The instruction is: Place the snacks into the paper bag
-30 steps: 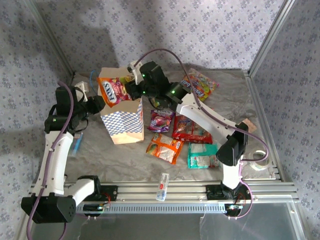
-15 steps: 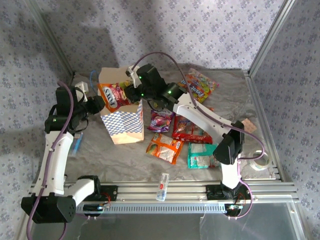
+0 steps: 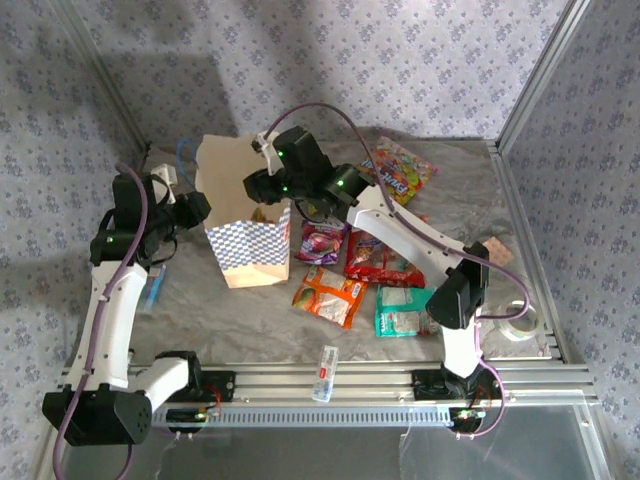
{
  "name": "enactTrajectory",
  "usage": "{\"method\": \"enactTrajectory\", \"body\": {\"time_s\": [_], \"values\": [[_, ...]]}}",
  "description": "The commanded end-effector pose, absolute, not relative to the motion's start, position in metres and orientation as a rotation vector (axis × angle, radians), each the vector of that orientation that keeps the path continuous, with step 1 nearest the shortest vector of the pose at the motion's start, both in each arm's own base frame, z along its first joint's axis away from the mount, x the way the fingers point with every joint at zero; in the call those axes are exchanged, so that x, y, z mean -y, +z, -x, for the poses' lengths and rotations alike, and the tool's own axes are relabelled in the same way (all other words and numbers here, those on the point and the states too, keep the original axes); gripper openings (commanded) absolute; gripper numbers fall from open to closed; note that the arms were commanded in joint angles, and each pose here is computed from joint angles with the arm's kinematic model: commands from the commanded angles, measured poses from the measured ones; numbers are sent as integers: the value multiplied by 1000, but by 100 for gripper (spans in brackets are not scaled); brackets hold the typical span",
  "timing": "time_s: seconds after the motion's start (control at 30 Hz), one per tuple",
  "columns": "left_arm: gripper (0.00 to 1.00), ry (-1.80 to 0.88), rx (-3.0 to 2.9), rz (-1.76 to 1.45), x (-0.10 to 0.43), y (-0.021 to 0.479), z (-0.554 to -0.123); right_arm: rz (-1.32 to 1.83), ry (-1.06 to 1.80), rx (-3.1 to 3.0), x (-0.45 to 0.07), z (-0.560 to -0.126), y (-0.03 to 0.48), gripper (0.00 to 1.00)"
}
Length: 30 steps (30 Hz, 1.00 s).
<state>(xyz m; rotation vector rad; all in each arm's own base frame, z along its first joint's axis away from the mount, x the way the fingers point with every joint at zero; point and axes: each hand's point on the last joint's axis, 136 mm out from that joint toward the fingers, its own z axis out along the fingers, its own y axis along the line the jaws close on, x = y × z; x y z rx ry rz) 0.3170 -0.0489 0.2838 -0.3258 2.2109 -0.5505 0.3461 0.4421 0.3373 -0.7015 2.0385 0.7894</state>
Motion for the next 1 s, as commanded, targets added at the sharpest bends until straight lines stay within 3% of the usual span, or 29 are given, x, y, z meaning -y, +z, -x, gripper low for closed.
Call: {"method": "enactTrajectory", "body": {"time_s": [0.0, 0.6, 0.97], "values": [[38, -546, -2209, 335, 47, 283, -318, 710, 838, -2010, -443, -336, 358, 36], [39, -544, -2221, 323, 47, 284, -315, 715, 783, -1955, -416, -314, 384, 37], [40, -574, -2185, 298, 51, 303, -320, 644, 674, -1948, -369, -302, 387, 39]]}}
